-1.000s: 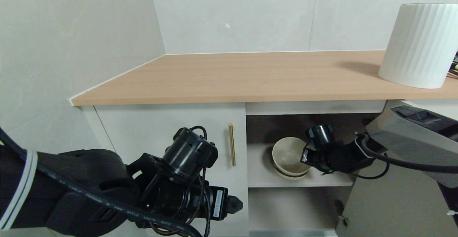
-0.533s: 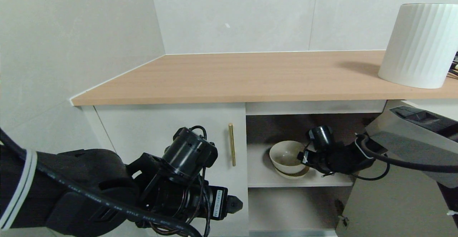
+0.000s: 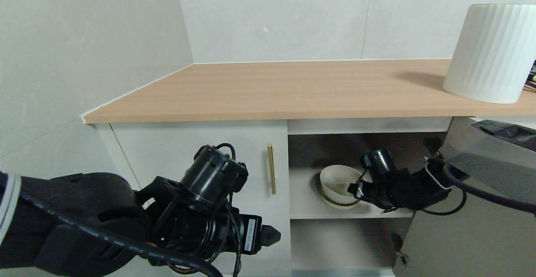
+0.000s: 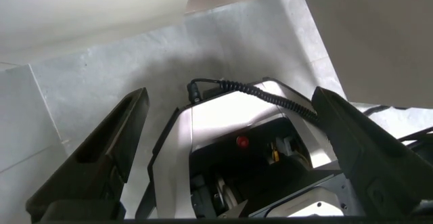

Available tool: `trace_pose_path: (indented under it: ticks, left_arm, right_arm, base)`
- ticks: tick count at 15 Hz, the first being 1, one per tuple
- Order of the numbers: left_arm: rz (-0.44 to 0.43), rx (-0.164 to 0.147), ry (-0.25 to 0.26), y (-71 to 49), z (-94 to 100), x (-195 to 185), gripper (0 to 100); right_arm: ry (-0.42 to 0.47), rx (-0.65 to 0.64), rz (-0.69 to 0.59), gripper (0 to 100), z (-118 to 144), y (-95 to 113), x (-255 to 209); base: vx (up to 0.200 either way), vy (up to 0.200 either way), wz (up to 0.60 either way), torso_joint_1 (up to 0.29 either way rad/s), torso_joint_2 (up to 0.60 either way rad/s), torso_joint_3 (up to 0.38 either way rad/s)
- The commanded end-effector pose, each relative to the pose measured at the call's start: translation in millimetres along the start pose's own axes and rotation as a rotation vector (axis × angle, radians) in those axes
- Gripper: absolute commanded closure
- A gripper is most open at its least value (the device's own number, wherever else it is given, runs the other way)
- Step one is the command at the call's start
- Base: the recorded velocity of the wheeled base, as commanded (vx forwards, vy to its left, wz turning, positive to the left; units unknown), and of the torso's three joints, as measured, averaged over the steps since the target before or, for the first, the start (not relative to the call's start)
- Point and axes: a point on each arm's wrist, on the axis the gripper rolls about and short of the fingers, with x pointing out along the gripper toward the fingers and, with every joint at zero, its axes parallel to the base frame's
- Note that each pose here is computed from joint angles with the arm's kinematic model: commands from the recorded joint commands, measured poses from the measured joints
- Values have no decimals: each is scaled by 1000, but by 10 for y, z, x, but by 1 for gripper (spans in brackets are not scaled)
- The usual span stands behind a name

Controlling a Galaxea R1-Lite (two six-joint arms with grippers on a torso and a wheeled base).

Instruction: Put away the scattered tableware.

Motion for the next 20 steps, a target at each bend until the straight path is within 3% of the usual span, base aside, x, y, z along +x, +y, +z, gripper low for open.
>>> trace_pose_path:
  ticks: [1,2,4,6,8,9,10,12,15,17,20]
  left_arm:
    - [-8,-31,-58,102,37,-214,0]
    - [-12,-41,-84,144,49,-308,0]
    - [-47,-78,-212,253,95,-732,0]
    - [-76,-85,-275,295,31,-1032,0]
    - [-100,-80,-292,354,-112,-1210,0]
    - [-104,-95,-306,388,-137,-1256,0]
    - [-80,-146,-327,474,-123,-1283,0]
    - [-64,-201,-358,549,-110,-1317,0]
    - [-75,-201,-371,558,-111,-1318,0]
    - [-84,-198,-355,557,-111,-1294,0]
    - [-105,-193,-329,551,-108,-1257,0]
  right_arm:
    - [-35,-37,51,0,82,3,-446]
    - [-42,-52,71,0,103,-18,-594]
    - [-54,-98,173,0,122,-50,-1171]
    - [-34,-151,190,0,101,-189,-1558]
    - [-7,-185,255,0,52,-353,-1975]
    - [17,-220,285,0,1,-389,-2164]
    - [46,-250,312,0,-76,-415,-2319]
    - [30,-279,333,0,-151,-478,-2499]
    - [30,-304,335,0,-257,-604,-2571]
    - [80,-319,304,0,-389,-667,-2472]
    - [45,-321,312,0,-375,-688,-2515]
  base:
    - [0,0,0,0,0,0]
    - [0,0,0,0,0,0]
    - [0,0,0,0,0,0]
    - [0,0,0,0,0,0]
    - [0,0,0,0,0,0]
    - [0,0,0,0,0,0]
    - [0,0,0,0,0,0]
    - [0,0,0,0,0,0]
    - [0,0,0,0,0,0]
    - [0,0,0,0,0,0]
    - [0,0,0,0,0,0]
